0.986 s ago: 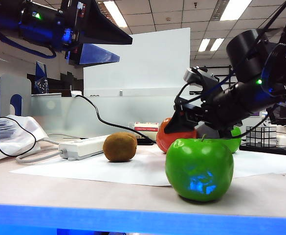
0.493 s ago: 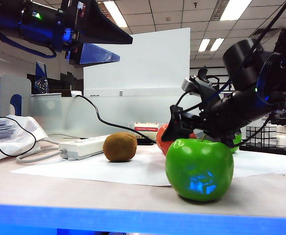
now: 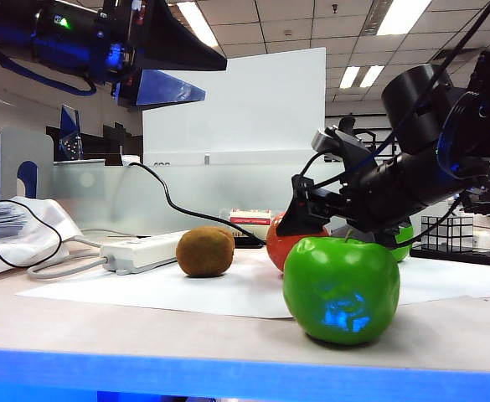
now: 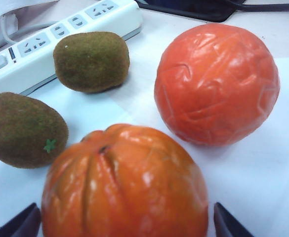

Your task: Put the same fruits together.

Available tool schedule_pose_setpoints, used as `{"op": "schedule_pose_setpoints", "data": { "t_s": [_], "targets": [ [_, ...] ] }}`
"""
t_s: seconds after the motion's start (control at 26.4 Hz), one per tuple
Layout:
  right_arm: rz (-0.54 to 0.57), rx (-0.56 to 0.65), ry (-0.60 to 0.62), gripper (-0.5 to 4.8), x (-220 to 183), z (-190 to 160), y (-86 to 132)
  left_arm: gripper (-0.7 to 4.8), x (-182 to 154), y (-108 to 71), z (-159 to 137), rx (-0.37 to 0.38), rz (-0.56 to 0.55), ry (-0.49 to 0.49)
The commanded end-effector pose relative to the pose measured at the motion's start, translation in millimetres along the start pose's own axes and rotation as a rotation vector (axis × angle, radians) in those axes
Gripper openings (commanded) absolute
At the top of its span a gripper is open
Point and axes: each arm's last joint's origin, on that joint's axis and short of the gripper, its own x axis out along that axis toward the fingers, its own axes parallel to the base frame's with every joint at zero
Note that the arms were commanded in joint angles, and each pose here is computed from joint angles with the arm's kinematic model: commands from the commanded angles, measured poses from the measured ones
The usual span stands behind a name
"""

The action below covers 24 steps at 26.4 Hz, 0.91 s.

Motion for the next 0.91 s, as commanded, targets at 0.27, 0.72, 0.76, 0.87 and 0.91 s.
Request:
{"op": "schedule_pose_setpoints", "data": {
  "t_s": [0.27, 0.72, 0.76, 0.87, 0.91],
  "targets": [
    [-0.055, 0.036, -0.054, 4.79, -5, 12, 0, 4.79, -1, -2.5, -2, -0.031, -0.051, 0.02],
    [-0.07, 0.02, -0.169, 4.79, -44, 57, 13, 4.79, 9, -32.6, -35, -0.126, -0.243, 0.267],
    [-0.071, 0.022, -0.159, 4.79, -47, 58, 14, 4.79, 13, -36.2, -36, -0.125, -0.261, 0.275],
    [-0.073, 0.017, -0.158, 4.79, -58, 66, 19, 4.79, 28, -50.1, -40, -0.091, -0.324, 0.296],
    [-0.072, 0.009, -0.17, 4.79, -64, 70, 21, 4.79, 34, -56.2, -43, -0.071, -0.333, 0.314]
  ]
}}
